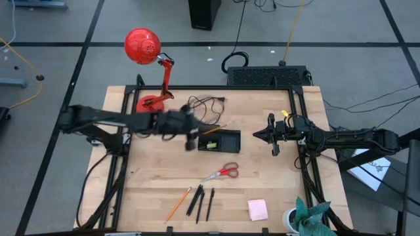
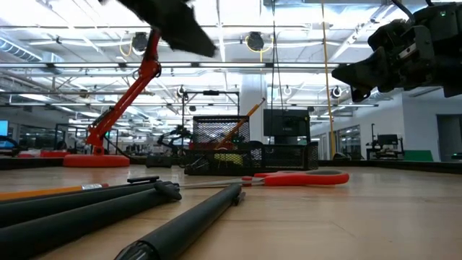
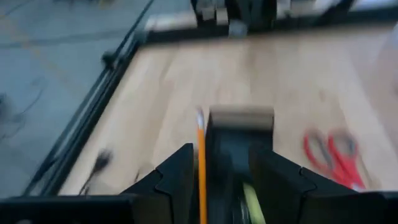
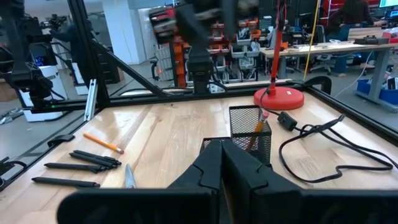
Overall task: Pick and place office supplies into organizer
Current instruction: Put the orange pencil into the black desk organizer
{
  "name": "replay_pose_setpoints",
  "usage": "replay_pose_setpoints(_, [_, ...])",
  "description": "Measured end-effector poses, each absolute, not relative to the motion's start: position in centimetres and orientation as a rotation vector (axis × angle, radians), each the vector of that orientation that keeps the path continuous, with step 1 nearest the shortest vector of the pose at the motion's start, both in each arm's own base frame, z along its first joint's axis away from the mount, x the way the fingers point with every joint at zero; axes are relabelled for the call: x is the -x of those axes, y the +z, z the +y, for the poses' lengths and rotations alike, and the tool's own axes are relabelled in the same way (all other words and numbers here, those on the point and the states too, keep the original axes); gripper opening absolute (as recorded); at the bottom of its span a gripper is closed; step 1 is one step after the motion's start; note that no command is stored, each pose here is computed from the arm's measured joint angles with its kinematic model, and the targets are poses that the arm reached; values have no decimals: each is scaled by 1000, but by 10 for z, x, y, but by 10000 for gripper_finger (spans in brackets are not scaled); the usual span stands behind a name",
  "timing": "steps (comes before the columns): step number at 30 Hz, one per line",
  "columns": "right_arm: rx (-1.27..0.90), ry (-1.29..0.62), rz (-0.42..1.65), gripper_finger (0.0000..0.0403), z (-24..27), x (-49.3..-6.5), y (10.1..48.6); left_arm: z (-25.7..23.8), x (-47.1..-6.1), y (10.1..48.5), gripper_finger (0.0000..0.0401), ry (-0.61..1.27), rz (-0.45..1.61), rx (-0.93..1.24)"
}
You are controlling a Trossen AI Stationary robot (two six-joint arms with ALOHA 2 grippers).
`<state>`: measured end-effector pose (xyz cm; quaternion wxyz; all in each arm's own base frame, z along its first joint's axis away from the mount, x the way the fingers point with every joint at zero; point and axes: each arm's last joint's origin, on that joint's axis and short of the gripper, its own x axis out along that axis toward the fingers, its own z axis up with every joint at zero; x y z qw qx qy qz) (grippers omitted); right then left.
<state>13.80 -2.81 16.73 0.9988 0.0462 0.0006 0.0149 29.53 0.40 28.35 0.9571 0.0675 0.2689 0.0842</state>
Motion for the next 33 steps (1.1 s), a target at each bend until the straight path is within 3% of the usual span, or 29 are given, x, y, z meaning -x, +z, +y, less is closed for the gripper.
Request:
replay_pose_setpoints(8, [-100, 30, -1, 4, -28, -138, 167, -96, -267, 299, 159, 207, 767, 80])
replay_pose_setpoints(17, [-116, 32, -9, 4, -28, -138, 168, -188, -265, 228, 159, 187, 989, 316])
replay_pose_setpoints(24, [-116, 32, -10, 4, -28, -138, 168, -200, -282, 163, 158, 307, 1270, 470])
replay_pose_setpoints(33, [-116, 32, -10, 4, -28, -138, 168, -193, -301, 169, 110, 327, 1239, 524])
